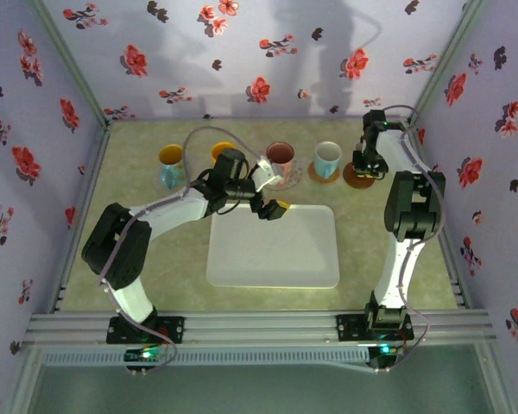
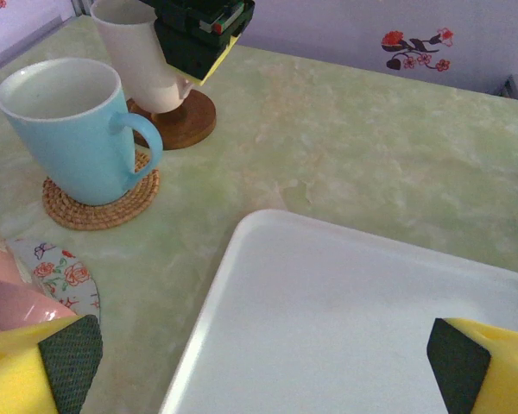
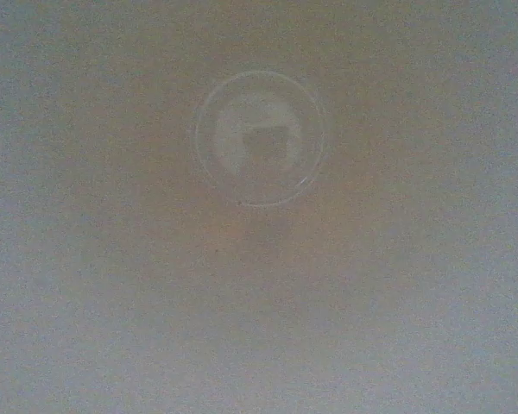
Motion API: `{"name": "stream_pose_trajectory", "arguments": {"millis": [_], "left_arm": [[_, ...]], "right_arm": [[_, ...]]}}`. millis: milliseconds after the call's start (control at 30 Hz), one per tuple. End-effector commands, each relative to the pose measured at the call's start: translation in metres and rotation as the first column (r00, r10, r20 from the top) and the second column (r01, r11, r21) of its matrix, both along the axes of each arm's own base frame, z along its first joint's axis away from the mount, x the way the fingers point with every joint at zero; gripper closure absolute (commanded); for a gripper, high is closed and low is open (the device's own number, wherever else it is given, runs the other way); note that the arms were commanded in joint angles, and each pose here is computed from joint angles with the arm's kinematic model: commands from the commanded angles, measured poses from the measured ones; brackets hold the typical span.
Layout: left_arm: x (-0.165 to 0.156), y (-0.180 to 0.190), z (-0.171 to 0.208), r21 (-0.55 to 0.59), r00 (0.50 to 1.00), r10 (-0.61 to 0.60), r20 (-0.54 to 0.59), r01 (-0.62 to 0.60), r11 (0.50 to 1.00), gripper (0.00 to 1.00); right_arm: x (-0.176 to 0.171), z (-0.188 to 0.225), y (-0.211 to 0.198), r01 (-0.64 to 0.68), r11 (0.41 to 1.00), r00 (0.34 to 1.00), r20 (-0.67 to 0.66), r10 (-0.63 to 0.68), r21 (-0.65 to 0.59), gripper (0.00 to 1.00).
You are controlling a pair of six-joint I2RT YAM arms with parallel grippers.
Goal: Place the cup by the coaster
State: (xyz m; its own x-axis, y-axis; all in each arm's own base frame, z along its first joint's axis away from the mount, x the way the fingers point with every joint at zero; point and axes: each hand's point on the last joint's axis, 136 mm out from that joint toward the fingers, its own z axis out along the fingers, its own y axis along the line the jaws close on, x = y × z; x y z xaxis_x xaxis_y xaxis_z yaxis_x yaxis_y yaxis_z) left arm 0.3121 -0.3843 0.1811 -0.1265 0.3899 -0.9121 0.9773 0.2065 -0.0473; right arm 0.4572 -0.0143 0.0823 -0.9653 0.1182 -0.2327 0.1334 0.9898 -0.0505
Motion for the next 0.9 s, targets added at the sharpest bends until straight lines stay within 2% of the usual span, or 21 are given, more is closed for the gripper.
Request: {"name": "stream_pose_trajectory", "arguments": {"millis": [0,200,867], "left_arm": [[-0.001,-0.006,0.005,-0.002,0.999,-0.031,0.025,0.031,1.0,0.0],[-0.001,-0.007,0.005,-0.002,0.999,-0.031,0.024,0.031,1.0,0.0],[0.001,-0.014,0.005,-0.009,0.999,-0.042,0.023,0.042,0.999,0.0]], "right_arm": [[0.006,0.002,-0.004,-0.004,1.0,1.0,0.002,0.004,-0.011,0.92],[0.004,-0.005,-0.004,-0.005,1.0,1.0,-0.017,0.005,-0.01,0.91],[-0.004,-0.008,0.003,-0.007,1.0,0.999,-0.046,0.008,0.028,0.77]]}}
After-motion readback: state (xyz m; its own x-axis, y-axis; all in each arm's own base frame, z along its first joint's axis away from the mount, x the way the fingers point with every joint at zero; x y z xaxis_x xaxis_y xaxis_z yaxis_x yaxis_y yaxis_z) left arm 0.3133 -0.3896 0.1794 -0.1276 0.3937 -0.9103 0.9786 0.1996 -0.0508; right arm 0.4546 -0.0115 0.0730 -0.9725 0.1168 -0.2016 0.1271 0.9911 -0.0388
